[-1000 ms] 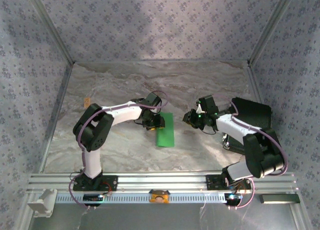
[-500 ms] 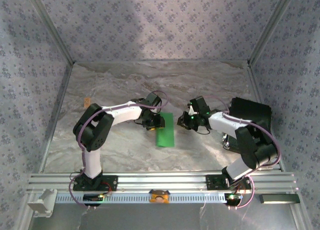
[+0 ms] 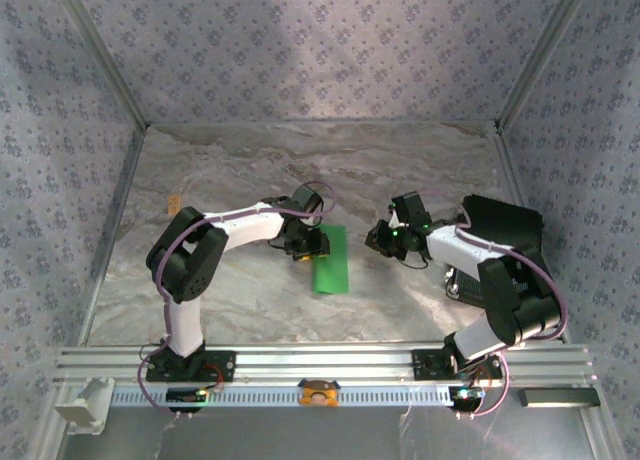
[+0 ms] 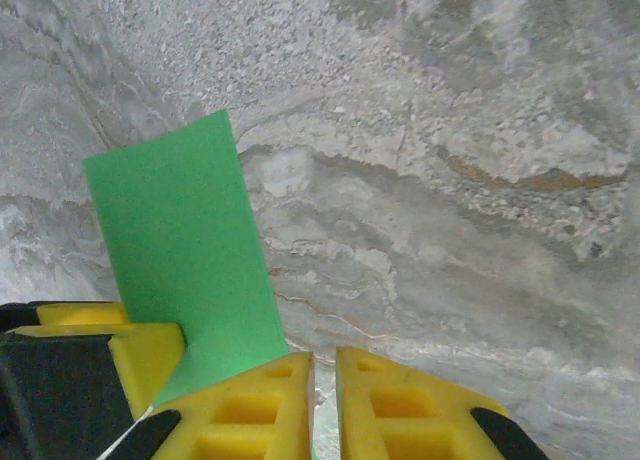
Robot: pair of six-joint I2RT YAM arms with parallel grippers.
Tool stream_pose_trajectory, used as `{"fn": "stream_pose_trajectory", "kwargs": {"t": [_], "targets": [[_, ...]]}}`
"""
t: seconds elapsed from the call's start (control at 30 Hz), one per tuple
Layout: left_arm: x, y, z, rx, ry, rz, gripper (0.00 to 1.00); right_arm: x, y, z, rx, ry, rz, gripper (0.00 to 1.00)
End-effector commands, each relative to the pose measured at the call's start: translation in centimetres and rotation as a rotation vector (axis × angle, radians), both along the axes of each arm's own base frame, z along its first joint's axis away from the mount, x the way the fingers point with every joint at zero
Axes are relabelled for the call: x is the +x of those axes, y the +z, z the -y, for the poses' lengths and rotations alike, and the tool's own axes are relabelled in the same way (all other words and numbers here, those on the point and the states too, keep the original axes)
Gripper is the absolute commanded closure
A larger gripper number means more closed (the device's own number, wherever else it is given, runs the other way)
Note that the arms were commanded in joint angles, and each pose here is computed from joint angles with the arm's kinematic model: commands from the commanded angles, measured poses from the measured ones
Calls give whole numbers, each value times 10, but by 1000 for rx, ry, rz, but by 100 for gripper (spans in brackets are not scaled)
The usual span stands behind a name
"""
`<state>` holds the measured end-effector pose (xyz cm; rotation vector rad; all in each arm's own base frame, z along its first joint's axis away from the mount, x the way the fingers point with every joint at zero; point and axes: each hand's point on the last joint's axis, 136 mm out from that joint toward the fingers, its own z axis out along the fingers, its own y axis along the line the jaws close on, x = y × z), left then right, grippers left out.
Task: Fold a paper plane with a square sheet of paper (pick it up from the middle)
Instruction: Hold the square sheet of paper at the center of the table.
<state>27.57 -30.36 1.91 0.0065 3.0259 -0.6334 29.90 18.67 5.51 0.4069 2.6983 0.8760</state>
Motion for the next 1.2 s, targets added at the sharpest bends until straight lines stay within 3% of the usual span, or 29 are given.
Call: {"fn": "stream_pose_trajectory", "kwargs": {"t": [0.0, 0.27, 0.57, 1.17], "targets": [[-6, -52, -2, 61, -14, -27, 56, -5, -1, 2, -2, 10, 4, 84], [-6, -52, -4, 68, -13, -29, 56, -2, 7, -28, 69, 105, 49, 87], [-7, -54, -3, 73, -14, -29, 56, -10, -9, -64, 63, 205, 5, 100], [-10, -59, -3, 85, -22, -41, 57, -23, -31, -90, 83, 294, -57, 100]]}}
